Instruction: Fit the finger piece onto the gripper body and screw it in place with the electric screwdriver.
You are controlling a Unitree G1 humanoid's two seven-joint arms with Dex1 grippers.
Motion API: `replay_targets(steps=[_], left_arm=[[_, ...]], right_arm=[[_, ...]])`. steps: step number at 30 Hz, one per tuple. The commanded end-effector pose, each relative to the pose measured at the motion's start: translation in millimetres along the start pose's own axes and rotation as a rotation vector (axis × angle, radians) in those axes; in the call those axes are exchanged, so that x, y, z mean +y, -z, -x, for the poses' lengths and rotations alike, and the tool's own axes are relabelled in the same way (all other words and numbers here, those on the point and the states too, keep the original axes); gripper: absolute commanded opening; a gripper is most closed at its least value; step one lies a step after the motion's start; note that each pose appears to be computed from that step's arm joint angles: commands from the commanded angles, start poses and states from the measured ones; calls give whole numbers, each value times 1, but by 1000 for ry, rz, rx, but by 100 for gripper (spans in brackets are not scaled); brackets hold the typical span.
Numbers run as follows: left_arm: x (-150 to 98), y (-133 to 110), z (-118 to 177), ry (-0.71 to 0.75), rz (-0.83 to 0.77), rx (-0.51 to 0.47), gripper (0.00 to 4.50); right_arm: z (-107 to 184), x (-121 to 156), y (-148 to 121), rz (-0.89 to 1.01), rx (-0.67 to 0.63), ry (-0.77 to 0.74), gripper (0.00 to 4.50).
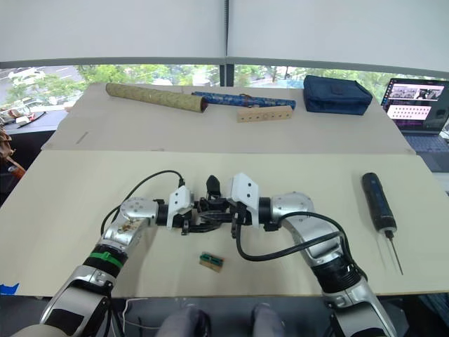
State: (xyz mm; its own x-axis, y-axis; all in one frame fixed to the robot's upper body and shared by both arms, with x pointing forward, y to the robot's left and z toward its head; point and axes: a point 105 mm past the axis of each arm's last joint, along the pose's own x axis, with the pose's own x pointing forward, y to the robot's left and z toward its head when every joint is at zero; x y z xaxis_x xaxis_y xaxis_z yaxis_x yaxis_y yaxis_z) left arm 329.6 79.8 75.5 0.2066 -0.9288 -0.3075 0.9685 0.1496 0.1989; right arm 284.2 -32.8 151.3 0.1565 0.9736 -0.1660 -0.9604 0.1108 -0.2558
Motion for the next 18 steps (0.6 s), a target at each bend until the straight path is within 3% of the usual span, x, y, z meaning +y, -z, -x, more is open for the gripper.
replay_targets(steps=[1,14,18], left_arm=[[-2,9,3,3,12,46,233],[-3,12,3,4,10,58,233],[-5,13,3,8,12,59,233]], right_arm=[[2,9,12,-53,60,-45,41],[-1,4,39,-113,210,-59,41],[-4,-2,43,-175,203,-41,41]])
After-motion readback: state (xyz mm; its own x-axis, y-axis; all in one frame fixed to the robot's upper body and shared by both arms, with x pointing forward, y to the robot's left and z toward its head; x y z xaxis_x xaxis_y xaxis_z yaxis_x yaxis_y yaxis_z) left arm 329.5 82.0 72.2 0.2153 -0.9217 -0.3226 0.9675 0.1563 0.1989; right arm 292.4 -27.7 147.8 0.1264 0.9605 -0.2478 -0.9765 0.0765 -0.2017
